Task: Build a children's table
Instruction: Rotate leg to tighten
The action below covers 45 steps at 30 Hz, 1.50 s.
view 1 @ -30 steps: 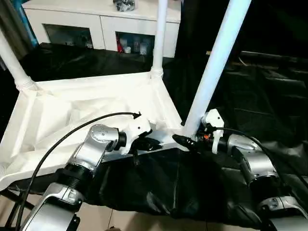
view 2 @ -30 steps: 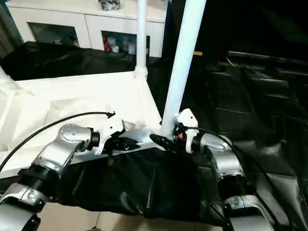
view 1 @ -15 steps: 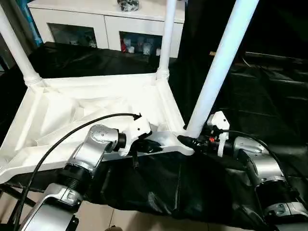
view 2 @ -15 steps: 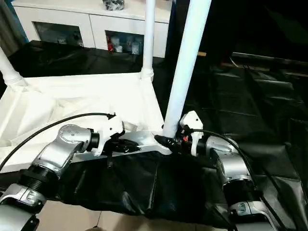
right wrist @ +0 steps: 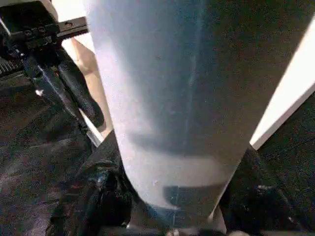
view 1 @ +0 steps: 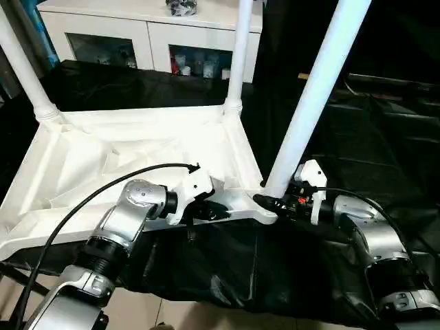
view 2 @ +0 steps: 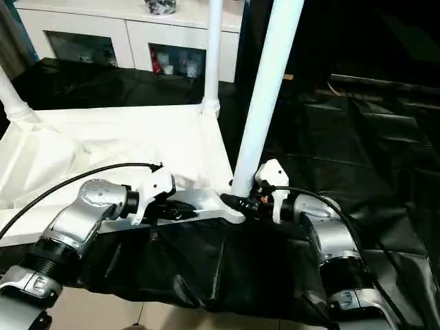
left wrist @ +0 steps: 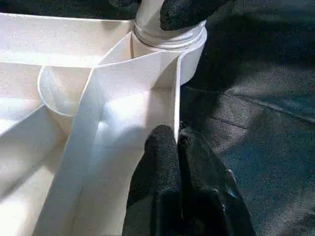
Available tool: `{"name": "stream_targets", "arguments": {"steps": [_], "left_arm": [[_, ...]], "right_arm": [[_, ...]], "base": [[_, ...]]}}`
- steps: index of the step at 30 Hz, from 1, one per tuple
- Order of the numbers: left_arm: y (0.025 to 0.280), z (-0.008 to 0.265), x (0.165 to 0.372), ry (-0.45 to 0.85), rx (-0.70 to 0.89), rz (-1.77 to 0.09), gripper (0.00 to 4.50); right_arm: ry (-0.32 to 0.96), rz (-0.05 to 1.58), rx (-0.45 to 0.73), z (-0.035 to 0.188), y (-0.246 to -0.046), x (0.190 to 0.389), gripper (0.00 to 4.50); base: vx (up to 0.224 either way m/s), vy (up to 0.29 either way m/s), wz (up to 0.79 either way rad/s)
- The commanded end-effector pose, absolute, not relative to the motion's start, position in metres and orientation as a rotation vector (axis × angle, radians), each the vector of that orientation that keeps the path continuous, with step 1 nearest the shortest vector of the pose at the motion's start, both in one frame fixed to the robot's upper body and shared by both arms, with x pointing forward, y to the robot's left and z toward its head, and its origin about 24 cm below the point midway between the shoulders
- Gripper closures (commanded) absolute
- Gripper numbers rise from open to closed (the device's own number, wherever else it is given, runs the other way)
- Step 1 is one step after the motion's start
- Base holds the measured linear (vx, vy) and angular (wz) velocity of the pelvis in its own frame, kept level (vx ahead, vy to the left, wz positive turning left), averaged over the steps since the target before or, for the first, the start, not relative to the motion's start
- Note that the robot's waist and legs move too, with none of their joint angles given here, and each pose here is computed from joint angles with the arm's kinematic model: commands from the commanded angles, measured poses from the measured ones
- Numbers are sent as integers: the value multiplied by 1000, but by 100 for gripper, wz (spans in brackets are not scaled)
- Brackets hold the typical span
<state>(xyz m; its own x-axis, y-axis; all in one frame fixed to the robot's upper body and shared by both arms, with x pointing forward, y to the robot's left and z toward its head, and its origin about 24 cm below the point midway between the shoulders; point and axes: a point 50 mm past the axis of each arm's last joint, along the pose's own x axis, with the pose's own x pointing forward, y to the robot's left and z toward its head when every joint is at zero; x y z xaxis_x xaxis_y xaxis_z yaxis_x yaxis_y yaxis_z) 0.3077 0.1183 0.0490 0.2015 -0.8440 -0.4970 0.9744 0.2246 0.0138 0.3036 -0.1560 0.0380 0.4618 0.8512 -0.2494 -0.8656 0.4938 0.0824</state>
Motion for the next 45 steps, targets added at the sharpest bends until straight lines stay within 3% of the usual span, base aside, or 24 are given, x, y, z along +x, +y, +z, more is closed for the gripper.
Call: {"name": "stream_targets", "arguments": {"steps": [1, 8, 11, 18, 20, 21, 23, 30, 32, 39, 42, 45], "left_arm": [[114, 52, 311, 402, 340, -1264, 450], [94, 50, 322, 396, 320, -1124, 450], [69, 50, 328, 392, 303, -1067, 450], [40, 54, 333, 373, 318, -1036, 450], [38, 56, 335, 361, 330, -1027, 450], [41, 56, 335, 357, 340, -1035, 450], [46, 55, 335, 358, 351, -1042, 450], [69, 52, 332, 358, 365, -1078, 450], [79, 53, 328, 341, 361, -1132, 450], [101, 57, 320, 337, 363, -1230, 450], [114, 58, 318, 349, 377, -1253, 450], [116, 58, 318, 352, 380, -1260, 450]], "right_arm": [[411, 1074, 20, 8, -144, 288, 255], [489, 666, 88, -19, -132, 300, 255], [527, 445, 177, -26, -114, 311, 255], [512, 354, 190, -11, -71, 329, 255], [479, 374, 170, -5, -63, 332, 255], [455, 388, 158, -2, -63, 334, 199], [434, 385, 158, -1, -65, 335, 186], [364, 477, 131, 6, -84, 338, 128], [328, 541, 58, 10, -96, 338, 110], [267, 765, -56, 21, -124, 330, 110], [241, 935, -87, 29, -138, 318, 110], [240, 959, -83, 31, -140, 317, 110]], "base": [[0, 0, 0], [0, 0, 0], [0, 0, 0], [0, 0, 0], [0, 0, 0], [0, 0, 0], [0, 0, 0], [0, 0, 0], [0, 0, 0], [0, 0, 0], [0, 0, 0], [0, 0, 0]]}}
